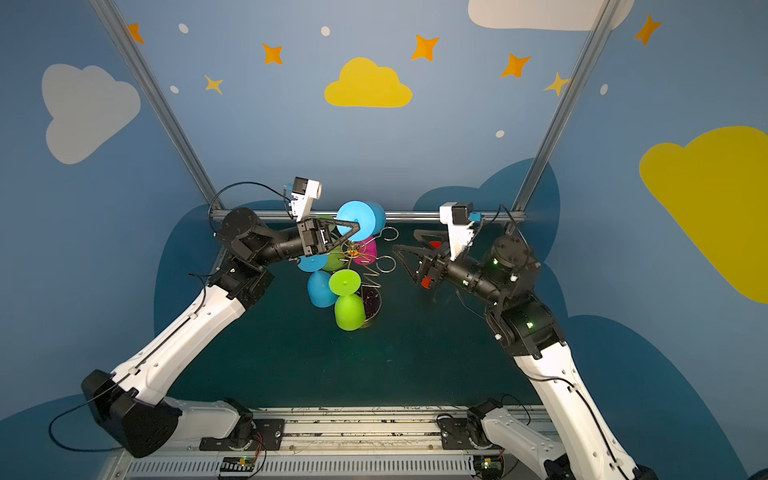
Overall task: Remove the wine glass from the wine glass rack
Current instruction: 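Grip the blue glass foot with the left gripper while right opens and withdraws, then grasp the blue glass bowl with the right gripper while left holds the foot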
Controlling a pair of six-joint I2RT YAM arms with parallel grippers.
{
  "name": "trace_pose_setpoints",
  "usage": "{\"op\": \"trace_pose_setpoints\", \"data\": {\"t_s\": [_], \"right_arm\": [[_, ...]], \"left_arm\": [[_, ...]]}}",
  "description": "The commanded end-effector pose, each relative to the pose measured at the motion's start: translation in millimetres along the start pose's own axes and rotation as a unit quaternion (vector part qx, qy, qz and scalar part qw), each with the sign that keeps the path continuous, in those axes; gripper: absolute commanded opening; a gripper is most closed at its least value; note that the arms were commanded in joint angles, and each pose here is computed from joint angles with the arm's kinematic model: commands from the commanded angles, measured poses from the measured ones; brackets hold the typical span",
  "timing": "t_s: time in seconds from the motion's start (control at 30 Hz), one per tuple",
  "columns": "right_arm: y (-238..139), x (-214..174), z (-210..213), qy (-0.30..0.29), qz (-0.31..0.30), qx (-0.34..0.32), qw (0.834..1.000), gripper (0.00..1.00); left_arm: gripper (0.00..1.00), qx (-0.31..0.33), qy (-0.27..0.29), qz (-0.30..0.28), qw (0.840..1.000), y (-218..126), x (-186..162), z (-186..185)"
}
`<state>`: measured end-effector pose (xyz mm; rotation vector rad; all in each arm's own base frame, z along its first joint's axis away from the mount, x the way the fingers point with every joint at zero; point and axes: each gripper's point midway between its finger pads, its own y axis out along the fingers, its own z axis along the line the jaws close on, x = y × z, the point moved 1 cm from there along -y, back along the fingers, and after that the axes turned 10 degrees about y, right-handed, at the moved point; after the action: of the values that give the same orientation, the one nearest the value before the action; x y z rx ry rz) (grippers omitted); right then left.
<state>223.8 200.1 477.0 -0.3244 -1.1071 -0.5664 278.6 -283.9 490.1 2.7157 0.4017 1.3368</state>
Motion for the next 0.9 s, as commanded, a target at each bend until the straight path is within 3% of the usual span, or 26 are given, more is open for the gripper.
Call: {"op": "trace_pose_setpoints", "data": {"t_s": [0.0, 0.13, 0.43, 0.63, 0.87], "right_arm": [[-1.9, -2.8, -19.5, -0.092, -0.025, -0.042, 0.995, 0.82], [3.4, -11.5, -20.9, -0.176, -0.044, -0.022, 0.983, 0.84], [30.3, -22.9, -15.2, -0.258, -0.034, 0.039, 0.965, 0.85], [47.4, -28.5, -15.1, -0.28, -0.021, 0.07, 0.957, 0.86], [68.6, -24.1, -25.9, -0.284, -0.023, 0.062, 0.957, 0.86]], "left_arm": [[0.03, -0.03, -0.035, 0.005, 0.999, 0.1, 7.4, -12.8], [0.03, -0.04, -0.059, 0.021, 0.997, 2.5, 6.0, -14.7], [0.03, -0.068, -0.09, 0.051, 0.992, 5.2, 3.7, -22.4], [0.03, -0.077, -0.098, 0.06, 0.99, 5.8, 3.1, -26.2], [0.03, -0.085, -0.111, 0.067, 0.988, 5.8, 0.8, -27.7]]}}
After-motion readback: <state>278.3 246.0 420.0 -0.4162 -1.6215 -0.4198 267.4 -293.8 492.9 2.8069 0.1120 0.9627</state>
